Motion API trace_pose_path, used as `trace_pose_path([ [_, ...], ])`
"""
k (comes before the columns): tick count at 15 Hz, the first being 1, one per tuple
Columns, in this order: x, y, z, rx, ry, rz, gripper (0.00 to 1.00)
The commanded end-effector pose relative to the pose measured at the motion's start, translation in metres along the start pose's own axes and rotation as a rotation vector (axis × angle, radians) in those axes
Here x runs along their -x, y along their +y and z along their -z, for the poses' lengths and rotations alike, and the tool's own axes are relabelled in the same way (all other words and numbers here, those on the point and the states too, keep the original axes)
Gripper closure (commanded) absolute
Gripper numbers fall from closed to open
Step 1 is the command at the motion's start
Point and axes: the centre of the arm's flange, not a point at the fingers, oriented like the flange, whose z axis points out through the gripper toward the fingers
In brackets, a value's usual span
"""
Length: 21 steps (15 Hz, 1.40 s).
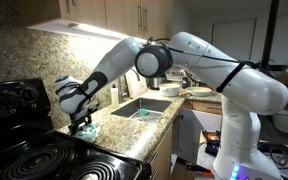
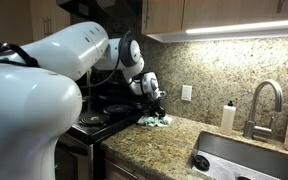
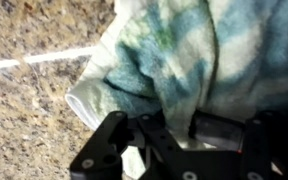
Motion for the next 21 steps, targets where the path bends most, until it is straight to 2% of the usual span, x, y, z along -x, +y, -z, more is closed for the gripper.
trace_pose_path([
  [1, -0.038, -0.017, -0.003, 0.066, 0.053, -0.050, 0.92],
  [9, -0.066, -0.021, -0.008, 0.128, 0.089, -0.118, 0.92],
  [15, -0.079, 0.008, 0.001, 0.182, 0.125, -0.180, 0.93],
  [21, -0.083, 0.049, 0.015, 0.242, 0.124, -0.207, 0.93],
])
